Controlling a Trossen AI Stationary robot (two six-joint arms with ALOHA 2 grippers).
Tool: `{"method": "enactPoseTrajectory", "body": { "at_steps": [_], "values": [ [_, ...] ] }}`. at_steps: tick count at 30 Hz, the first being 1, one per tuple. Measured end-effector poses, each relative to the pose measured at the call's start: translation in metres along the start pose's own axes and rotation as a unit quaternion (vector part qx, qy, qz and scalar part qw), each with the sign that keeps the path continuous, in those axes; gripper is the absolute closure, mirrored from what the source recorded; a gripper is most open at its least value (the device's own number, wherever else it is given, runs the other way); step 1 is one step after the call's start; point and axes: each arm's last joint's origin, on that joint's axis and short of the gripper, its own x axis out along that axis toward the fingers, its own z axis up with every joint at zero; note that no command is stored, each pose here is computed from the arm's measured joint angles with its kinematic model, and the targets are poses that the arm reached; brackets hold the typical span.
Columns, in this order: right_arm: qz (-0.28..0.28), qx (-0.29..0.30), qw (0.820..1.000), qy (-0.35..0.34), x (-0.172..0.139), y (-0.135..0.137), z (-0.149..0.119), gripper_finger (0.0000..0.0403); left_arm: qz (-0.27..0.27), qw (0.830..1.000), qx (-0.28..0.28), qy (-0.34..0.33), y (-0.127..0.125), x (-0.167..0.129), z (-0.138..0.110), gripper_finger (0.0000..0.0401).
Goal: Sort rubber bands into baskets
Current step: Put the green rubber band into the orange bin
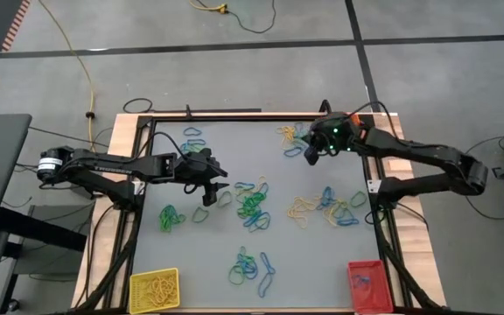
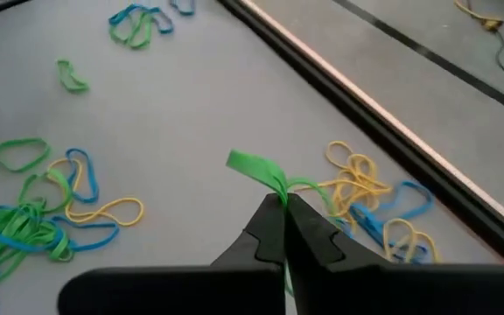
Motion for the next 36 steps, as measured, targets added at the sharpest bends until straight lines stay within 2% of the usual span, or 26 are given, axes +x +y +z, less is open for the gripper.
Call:
{"method": "enactPoseTrajectory", "body": {
  "at_steps": [4, 9, 19, 23, 30, 36],
  "values": [
    [0.015, 0.020, 1.000, 0.011, -0.005, -0.006, -0.002, 0.0377, 0.000, 1.000, 0.000, 0.000, 0.000, 0.000, 0.000, 0.0223],
    [0.076, 0.031, 0.996, 0.035, -0.004, -0.005, -0.005, 0.0366, 0.000, 1.000, 0.000, 0.000, 0.000, 0.000, 0.000, 0.0223],
    [0.106, 0.017, 0.993, 0.049, -0.005, 0.008, -0.008, 0.0288, 0.000, 1.000, 0.000, 0.000, 0.000, 0.000, 0.000, 0.0223],
    [0.110, 0.013, 0.992, 0.054, -0.005, 0.011, -0.009, 0.0271, 0.000, 1.000, 0.000, 0.000, 0.000, 0.000, 0.000, 0.0223],
    [0.103, 0.014, 0.992, 0.075, -0.006, 0.010, -0.013, 0.0293, 0.000, 1.000, 0.000, 0.000, 0.000, 0.000, 0.000, 0.0223],
    [0.064, 0.018, 0.995, 0.078, -0.005, 0.008, -0.015, 0.0362, 0.000, 1.000, 0.000, 0.000, 0.000, 0.000, 0.000, 0.0223]
  ]
}}
